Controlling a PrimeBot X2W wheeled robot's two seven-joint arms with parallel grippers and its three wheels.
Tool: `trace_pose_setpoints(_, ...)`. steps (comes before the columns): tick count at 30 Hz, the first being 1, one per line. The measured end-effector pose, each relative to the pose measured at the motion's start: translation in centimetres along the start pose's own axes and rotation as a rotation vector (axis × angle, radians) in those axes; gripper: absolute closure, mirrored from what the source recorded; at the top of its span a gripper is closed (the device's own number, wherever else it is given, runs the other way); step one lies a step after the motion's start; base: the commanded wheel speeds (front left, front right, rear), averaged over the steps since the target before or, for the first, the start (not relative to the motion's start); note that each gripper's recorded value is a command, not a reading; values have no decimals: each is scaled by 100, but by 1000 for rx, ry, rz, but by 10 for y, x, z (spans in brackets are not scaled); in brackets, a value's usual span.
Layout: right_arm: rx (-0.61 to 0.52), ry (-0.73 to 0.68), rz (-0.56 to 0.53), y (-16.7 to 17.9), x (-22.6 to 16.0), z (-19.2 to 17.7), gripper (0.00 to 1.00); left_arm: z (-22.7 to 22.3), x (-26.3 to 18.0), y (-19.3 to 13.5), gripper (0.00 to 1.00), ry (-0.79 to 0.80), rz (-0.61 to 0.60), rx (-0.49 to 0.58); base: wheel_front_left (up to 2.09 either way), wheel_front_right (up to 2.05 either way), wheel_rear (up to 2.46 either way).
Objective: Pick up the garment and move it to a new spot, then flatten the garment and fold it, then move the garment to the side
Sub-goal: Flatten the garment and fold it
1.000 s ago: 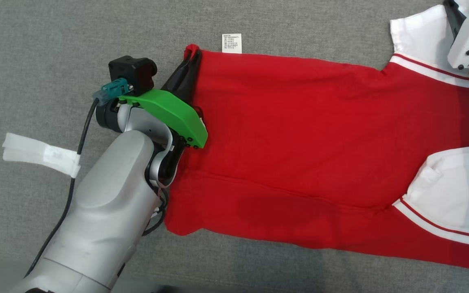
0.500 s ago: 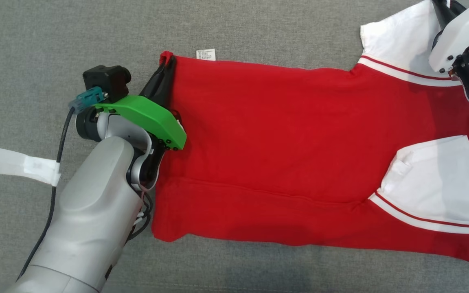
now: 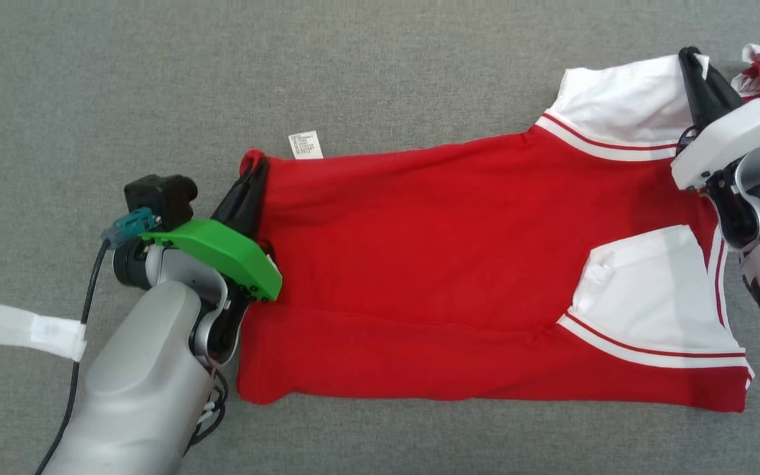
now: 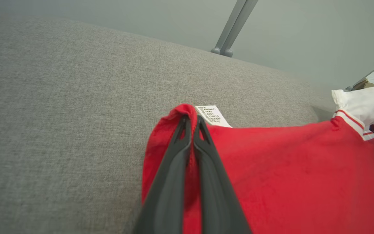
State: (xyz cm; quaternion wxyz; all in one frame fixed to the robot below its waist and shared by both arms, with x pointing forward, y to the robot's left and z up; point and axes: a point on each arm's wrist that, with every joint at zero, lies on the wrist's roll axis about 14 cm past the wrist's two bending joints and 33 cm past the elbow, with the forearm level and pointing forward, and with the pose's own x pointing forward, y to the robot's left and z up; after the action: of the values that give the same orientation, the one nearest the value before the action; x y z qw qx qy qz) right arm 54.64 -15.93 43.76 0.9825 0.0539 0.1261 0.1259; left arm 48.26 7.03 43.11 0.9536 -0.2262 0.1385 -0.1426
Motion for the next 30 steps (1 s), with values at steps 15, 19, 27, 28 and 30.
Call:
trace_pose_setpoints(15, 119, -51, -49, 4, -94, -21, 100, -3, -60, -13, 100, -45, -1, -61, 0, 0, 0)
trace_pose_setpoints(19, 159, -15, -72, 5, -120, -43, 100, -16, -74, -14, 100, -29, 19, -113, 0, 0, 0)
trace_pose_setpoints(27, 187, 34, -86, 10, -149, -69, 100, -33, -84, -23, 100, 3, 17, -144, 0, 0, 0)
trace_pose_setpoints(28, 186, 33, -86, 9, -151, -70, 100, -31, -85, -25, 100, -2, 13, -146, 0, 0, 0)
trace_pose_setpoints(30, 182, 30, -83, 9, -153, -69, 100, -31, -86, -23, 100, -5, 23, -150, 0, 0, 0)
